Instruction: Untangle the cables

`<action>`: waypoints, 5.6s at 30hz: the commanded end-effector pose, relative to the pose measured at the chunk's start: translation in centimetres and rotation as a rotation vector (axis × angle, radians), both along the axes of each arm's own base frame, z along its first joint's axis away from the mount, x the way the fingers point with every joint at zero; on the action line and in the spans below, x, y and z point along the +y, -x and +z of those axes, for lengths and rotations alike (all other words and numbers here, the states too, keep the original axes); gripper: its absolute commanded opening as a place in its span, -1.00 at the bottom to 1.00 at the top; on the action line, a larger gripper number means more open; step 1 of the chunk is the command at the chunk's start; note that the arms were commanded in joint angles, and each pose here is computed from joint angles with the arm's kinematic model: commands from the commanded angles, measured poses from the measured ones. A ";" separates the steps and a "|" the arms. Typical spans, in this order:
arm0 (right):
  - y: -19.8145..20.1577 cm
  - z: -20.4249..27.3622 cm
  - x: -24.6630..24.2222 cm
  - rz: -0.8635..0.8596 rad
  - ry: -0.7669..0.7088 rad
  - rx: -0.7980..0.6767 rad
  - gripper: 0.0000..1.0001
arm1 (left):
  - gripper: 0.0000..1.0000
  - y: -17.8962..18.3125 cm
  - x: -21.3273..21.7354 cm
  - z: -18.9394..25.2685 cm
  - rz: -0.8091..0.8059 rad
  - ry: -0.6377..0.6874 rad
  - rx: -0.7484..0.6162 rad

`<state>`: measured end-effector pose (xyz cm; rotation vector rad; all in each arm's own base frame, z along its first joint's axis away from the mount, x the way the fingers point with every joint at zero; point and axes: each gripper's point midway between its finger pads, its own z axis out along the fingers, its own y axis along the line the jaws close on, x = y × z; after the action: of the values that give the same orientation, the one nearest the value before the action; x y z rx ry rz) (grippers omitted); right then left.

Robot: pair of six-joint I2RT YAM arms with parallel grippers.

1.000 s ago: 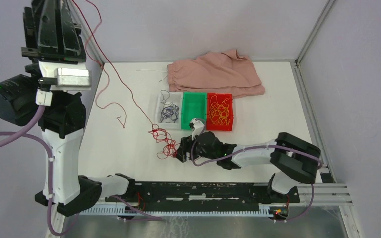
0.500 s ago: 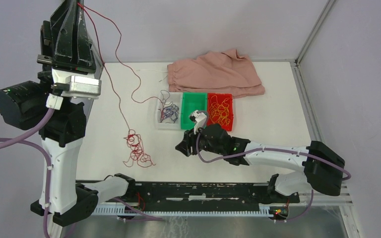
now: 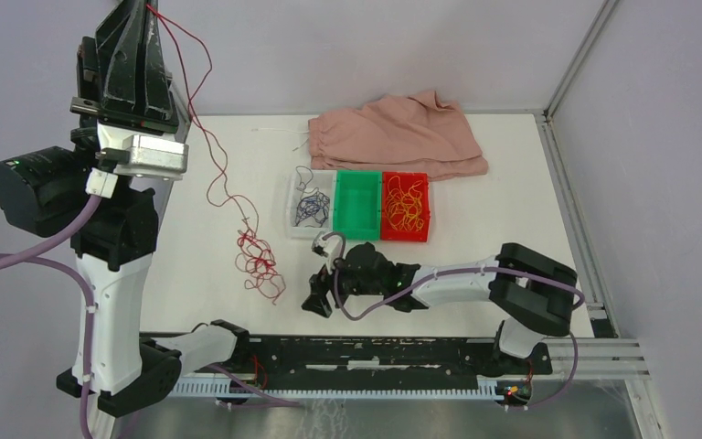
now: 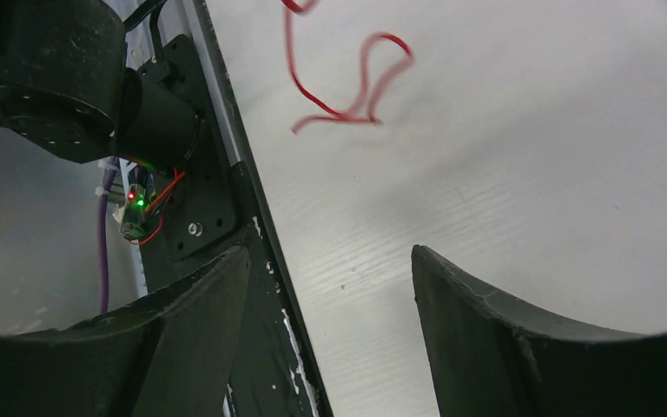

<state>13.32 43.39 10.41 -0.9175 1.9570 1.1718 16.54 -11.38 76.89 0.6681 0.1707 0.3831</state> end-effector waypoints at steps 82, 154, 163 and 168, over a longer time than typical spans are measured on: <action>-9.9 27.3 -4.5 -0.326 0.385 -0.926 -0.99 | -0.24 0.5 -10.1 -41.6 -0.783 -0.300 1.599; -4.0 12.0 -5.3 -0.281 -0.318 0.056 -0.58 | -0.94 -0.8 -8.4 -28.2 -0.793 0.076 1.404; -3.3 9.9 -5.9 -0.263 -0.231 0.055 -0.74 | -0.94 -0.7 -8.0 -26.3 -0.781 0.088 1.351; -4.2 13.9 -8.4 -0.318 -0.234 -0.094 0.14 | -0.94 0.0 -8.4 -28.1 -0.793 0.034 1.416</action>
<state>16.96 37.04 19.92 -0.4930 1.8882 1.2060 17.55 -19.95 47.63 0.7603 1.2646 -0.9426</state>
